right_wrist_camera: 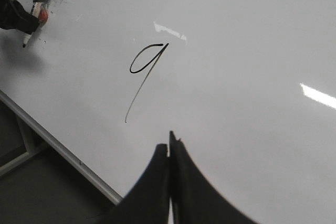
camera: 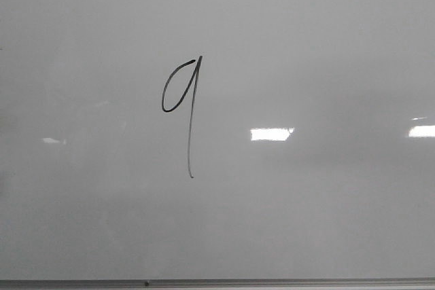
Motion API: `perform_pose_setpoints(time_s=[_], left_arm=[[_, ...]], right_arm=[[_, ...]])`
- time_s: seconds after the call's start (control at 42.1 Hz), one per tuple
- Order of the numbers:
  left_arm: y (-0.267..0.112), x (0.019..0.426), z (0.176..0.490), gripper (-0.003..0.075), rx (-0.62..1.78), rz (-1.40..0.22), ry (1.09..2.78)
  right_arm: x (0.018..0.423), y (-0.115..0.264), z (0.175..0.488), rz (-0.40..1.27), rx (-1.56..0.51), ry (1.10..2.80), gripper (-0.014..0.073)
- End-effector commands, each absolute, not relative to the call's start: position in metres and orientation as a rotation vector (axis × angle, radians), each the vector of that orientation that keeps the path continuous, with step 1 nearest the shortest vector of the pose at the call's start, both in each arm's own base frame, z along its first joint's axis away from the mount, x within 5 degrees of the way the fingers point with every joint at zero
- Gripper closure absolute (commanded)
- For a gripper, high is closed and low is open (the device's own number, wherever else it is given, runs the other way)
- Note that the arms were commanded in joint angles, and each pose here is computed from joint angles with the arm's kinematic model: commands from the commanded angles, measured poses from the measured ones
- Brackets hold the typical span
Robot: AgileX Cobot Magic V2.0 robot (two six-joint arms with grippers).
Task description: Write number 9 on whiteboard
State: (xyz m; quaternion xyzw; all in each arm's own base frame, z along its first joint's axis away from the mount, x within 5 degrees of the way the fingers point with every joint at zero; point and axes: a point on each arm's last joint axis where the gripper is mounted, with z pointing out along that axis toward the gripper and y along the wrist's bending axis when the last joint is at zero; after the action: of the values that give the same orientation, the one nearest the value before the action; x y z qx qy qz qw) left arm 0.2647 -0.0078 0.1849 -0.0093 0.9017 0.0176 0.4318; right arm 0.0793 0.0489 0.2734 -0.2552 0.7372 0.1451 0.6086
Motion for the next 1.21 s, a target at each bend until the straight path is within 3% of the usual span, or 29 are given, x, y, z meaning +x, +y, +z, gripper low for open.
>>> perform_pose_setpoints(time_s=[0.0,0.142,0.451,0.641,0.76,0.926,0.997,1.116,1.188], left_arm=[[-0.004,0.273,0.202,0.0610,-0.059,0.073,2.139],[-0.004,0.272,0.205,0.0530,-0.059,0.072,2.131],[-0.004,0.272,0.205,0.0482,-0.059,0.072,2.129],[-0.004,0.270,0.212,0.0330,-0.060,0.068,2.103],[-0.004,0.261,0.234,0.0290,-0.054,0.062,2.028],[-0.005,0.231,0.281,0.0297,-0.016,0.031,1.874],[-0.007,0.213,0.299,0.0335,0.005,0.001,1.820],[-0.010,0.182,0.323,0.0468,0.042,-0.050,1.746],[-0.012,0.162,0.335,0.0593,0.068,-0.072,1.699]], right_arm=[[0.082,0.046,0.286,0.330,-0.518,1.660,0.0665],[0.082,0.046,0.286,0.330,-0.518,1.660,0.0665],[0.082,0.046,0.286,0.330,-0.518,1.660,0.0665],[0.082,0.046,0.286,0.330,-0.518,1.660,0.0665],[0.082,0.046,0.286,0.330,-0.517,1.659,0.0665],[0.082,0.046,0.286,0.332,-0.516,1.659,0.0665],[0.082,0.046,0.286,0.332,-0.516,1.659,0.0665],[0.082,0.046,0.286,0.333,-0.518,1.661,0.0665],[0.081,0.046,0.286,0.334,-0.519,1.661,0.0665]])
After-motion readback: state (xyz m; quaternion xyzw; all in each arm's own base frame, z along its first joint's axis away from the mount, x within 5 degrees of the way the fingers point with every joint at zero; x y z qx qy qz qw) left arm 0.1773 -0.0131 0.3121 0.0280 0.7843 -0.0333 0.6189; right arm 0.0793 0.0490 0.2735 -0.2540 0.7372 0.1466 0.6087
